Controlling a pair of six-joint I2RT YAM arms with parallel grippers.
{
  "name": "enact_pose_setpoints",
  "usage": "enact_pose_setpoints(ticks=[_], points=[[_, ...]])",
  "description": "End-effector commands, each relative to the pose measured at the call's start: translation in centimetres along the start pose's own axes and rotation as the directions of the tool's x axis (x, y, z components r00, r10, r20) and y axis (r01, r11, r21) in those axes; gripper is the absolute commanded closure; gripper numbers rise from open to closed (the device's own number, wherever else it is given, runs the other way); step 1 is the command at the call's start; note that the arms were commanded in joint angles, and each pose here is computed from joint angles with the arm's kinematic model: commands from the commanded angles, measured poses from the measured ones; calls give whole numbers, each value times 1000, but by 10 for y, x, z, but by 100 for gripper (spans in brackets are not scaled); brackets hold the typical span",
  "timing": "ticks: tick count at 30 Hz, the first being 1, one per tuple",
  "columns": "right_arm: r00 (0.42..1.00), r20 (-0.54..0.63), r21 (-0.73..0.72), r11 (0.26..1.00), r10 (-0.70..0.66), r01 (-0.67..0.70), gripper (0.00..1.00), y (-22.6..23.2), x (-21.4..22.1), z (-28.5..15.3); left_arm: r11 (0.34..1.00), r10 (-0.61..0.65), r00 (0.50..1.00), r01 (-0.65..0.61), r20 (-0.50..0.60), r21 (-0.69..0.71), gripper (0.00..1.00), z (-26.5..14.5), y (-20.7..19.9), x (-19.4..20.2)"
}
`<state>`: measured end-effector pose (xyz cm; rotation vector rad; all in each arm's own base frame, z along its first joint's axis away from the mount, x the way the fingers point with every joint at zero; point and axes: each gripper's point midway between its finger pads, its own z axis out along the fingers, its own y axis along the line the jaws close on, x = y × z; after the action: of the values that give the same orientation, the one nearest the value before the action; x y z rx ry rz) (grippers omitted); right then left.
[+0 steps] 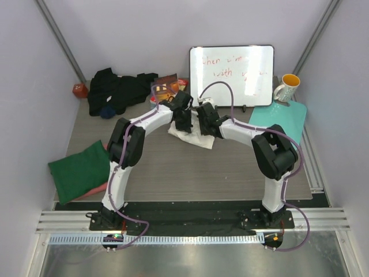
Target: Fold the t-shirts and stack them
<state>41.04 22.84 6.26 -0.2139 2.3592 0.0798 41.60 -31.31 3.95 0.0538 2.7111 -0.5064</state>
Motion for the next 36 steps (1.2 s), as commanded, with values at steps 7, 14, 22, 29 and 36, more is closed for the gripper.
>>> enact_pose_setpoints(ticks=[7, 14, 22, 29, 36], points=[[988, 142, 45, 997, 55, -62, 99, -7, -53, 19, 993, 32, 998, -37, -49, -110, 100, -2, 47, 48], [983, 183, 65, 998, 14, -26, 99, -4, -88, 33, 986, -2, 995, -14, -95, -167, 100, -4, 69, 84], [988, 152, 54, 999, -5, -3, 99, 1, -88, 46, 985, 23, 991, -45, -132, -164, 100, -22, 65, 120], [995, 100, 21, 1000, 15, -17, 99, 4, -63, 46, 985, 47, 992, -66, -118, -159, 100, -50, 59, 145], [996, 74, -81, 996, 53, -47, 99, 12, -42, 18, 988, 54, 991, -70, -122, -134, 100, -74, 55, 173]])
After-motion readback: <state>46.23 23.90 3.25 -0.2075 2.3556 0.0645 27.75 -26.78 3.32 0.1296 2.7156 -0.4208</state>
